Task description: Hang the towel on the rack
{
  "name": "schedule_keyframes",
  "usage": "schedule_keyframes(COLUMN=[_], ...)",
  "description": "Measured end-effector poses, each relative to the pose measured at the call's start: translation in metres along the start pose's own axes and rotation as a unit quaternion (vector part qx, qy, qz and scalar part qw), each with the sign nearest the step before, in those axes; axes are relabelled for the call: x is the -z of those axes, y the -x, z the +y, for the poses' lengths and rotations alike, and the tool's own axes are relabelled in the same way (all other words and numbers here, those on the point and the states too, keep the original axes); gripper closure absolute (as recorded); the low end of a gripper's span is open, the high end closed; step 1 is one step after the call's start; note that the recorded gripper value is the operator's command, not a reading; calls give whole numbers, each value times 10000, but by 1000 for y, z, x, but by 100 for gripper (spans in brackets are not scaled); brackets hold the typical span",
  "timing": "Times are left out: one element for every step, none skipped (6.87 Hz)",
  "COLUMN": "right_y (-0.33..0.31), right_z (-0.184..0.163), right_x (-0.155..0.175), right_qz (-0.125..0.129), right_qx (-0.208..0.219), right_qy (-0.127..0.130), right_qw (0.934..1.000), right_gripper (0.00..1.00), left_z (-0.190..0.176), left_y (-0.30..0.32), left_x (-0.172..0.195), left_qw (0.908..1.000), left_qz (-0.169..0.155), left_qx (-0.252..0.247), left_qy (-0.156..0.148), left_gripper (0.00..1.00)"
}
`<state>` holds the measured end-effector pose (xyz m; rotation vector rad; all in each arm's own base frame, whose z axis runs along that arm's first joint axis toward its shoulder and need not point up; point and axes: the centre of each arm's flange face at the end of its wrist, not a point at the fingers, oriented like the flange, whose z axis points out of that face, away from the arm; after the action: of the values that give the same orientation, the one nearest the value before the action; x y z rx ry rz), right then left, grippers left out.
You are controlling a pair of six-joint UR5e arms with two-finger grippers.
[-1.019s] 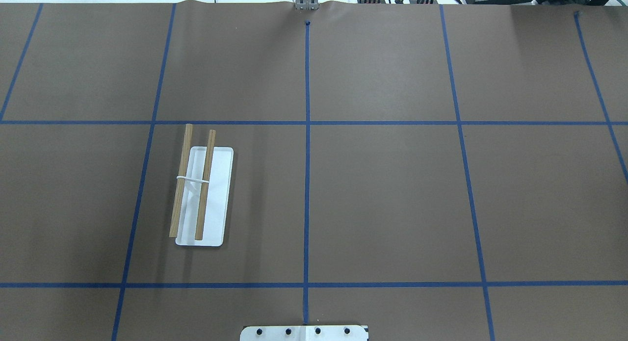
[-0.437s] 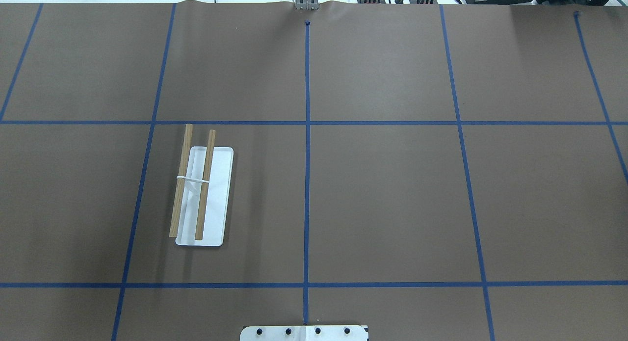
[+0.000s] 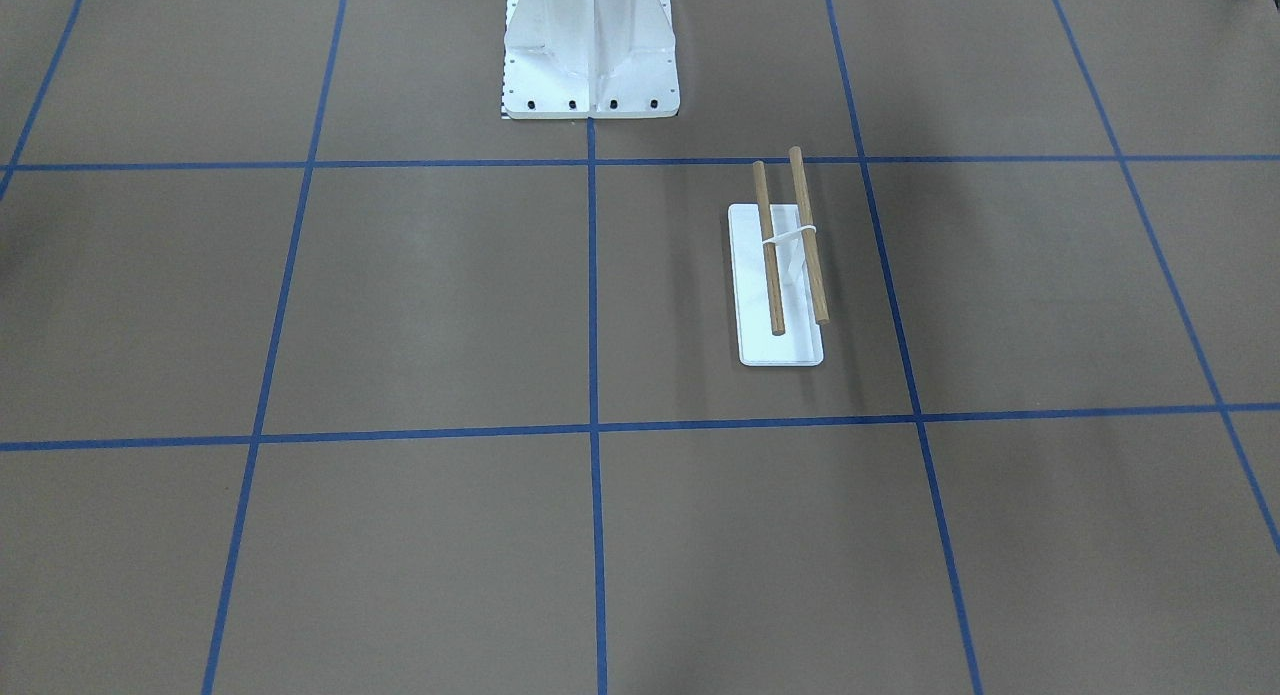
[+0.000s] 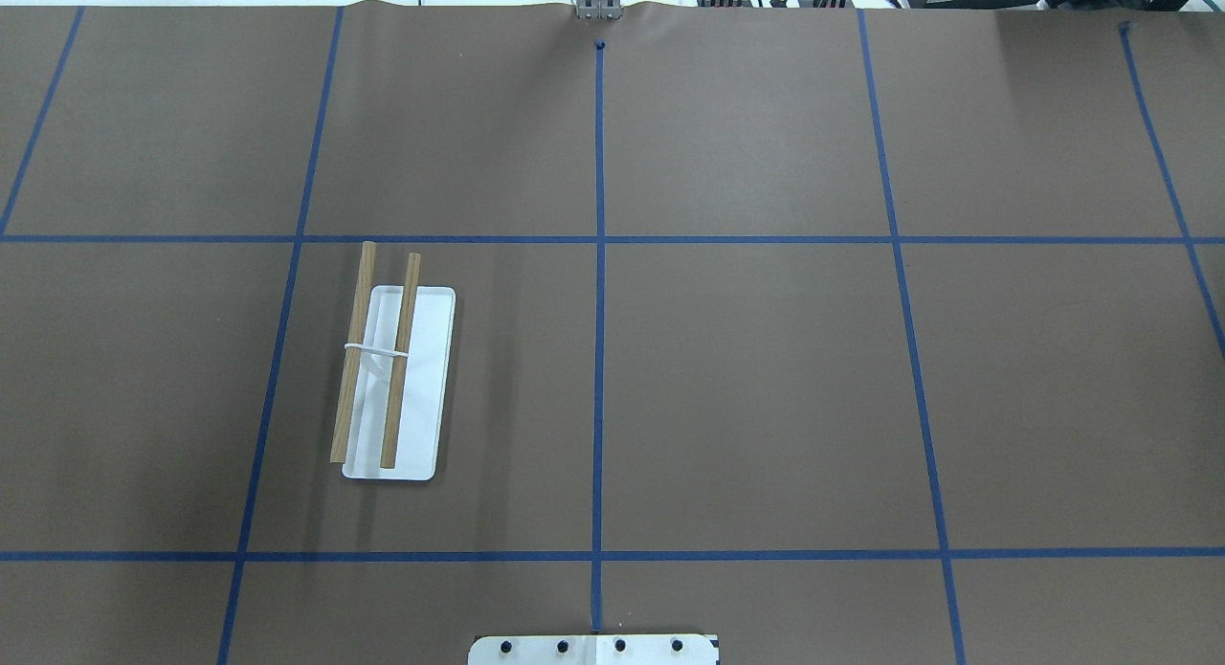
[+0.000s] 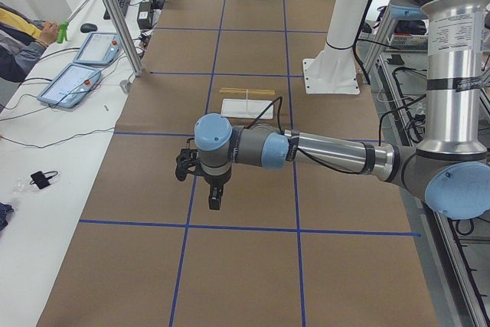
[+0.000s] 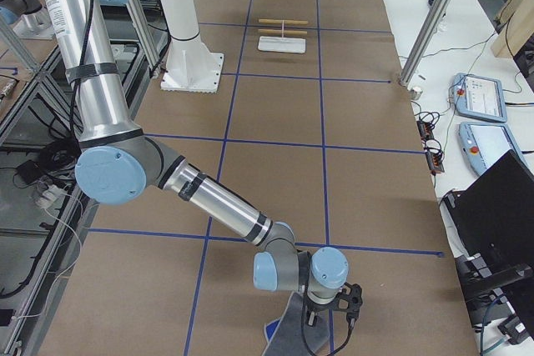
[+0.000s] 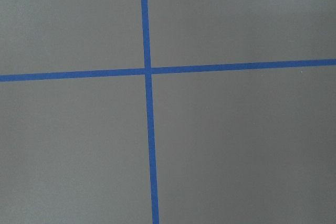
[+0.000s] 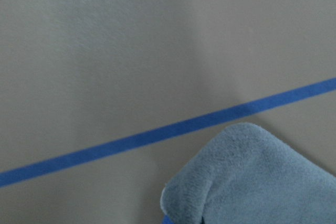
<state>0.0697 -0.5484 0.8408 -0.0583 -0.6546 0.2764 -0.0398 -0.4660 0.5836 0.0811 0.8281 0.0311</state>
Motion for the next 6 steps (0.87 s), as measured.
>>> schedule_keyframes(right_y=[35, 82, 139, 206, 283, 362], right_z=[-15, -24, -25, -18, -3, 18], right_x=[30, 58, 80, 99, 123, 156], right_qz=[-109, -288, -510, -696, -888, -1091], right_qx=[-75, -168, -247, -372, -575, -849], right_qy=[-154, -290, -370, -389, -372, -335], right_qw=[9998, 9990, 9977, 9961, 9937, 9898], right_gripper=[100, 100, 100, 100, 100, 100], left_z=[0, -2, -5, -10, -19, -33], left_y=[0, 0, -1, -3, -9, -22], left_x=[0, -1, -1, 0, 5, 13], left_qw=[10000, 10000, 10000, 10000, 10000, 9997], left_qz=[10, 20, 25, 29, 38, 63], left_qx=[4, 8, 3, -13, 15, 148], left_qy=[-1, -1, -2, -23, -76, -171], left_gripper=[2, 2, 2, 2, 2, 2])
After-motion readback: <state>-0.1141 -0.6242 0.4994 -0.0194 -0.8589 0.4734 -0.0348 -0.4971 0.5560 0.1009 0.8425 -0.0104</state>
